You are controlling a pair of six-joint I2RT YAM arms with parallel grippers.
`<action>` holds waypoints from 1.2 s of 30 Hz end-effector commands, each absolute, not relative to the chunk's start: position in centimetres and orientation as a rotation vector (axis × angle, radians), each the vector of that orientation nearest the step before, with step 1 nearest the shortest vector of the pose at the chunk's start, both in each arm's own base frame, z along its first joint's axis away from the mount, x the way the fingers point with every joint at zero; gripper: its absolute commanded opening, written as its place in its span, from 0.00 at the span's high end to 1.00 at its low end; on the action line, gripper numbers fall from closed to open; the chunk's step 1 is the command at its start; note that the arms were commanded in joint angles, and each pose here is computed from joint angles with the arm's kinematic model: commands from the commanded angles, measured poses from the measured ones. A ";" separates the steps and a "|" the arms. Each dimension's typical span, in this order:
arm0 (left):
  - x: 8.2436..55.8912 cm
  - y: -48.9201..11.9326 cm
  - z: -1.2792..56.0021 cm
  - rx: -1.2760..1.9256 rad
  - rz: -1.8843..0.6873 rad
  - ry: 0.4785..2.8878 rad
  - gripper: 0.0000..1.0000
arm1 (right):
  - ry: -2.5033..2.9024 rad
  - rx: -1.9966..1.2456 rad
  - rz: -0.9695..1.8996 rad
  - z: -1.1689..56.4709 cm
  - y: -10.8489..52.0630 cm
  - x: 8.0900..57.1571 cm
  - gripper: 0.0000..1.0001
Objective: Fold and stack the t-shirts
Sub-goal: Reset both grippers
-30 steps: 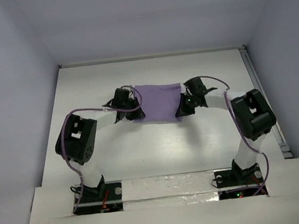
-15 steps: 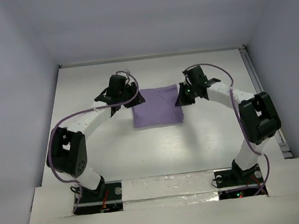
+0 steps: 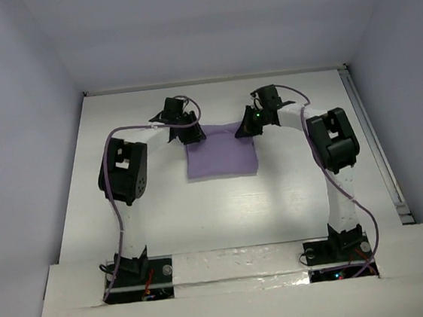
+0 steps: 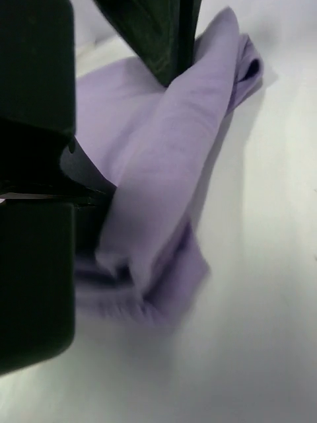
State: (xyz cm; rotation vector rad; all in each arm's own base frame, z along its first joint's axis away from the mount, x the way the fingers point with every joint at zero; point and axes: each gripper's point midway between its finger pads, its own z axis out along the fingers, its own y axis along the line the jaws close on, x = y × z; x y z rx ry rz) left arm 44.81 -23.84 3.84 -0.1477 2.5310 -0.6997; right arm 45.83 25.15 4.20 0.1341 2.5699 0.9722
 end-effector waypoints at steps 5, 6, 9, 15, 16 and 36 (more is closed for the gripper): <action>48.5 -19.8 4.3 -0.202 -0.634 2.455 0.70 | 2.485 0.189 1.157 4.0 23.3 49.0 1.00; 48.0 -19.8 3.7 -0.210 -0.642 2.469 0.70 | 2.497 0.204 1.174 3.1 23.0 48.6 1.00; 47.4 -19.8 4.5 -0.222 -0.698 2.448 0.71 | 2.497 0.232 1.313 2.3 23.5 47.3 1.00; 48.6 -17.0 7.7 -0.249 -0.631 2.384 0.70 | 2.435 0.202 1.341 5.8 23.0 48.5 1.00; 48.7 -16.6 7.9 -0.259 -0.632 2.379 0.70 | 2.420 0.174 1.381 7.1 23.4 48.4 1.00; 35.7 -13.6 39.5 -0.115 -0.666 1.695 0.39 | 1.889 0.040 0.953 33.7 16.3 36.7 0.87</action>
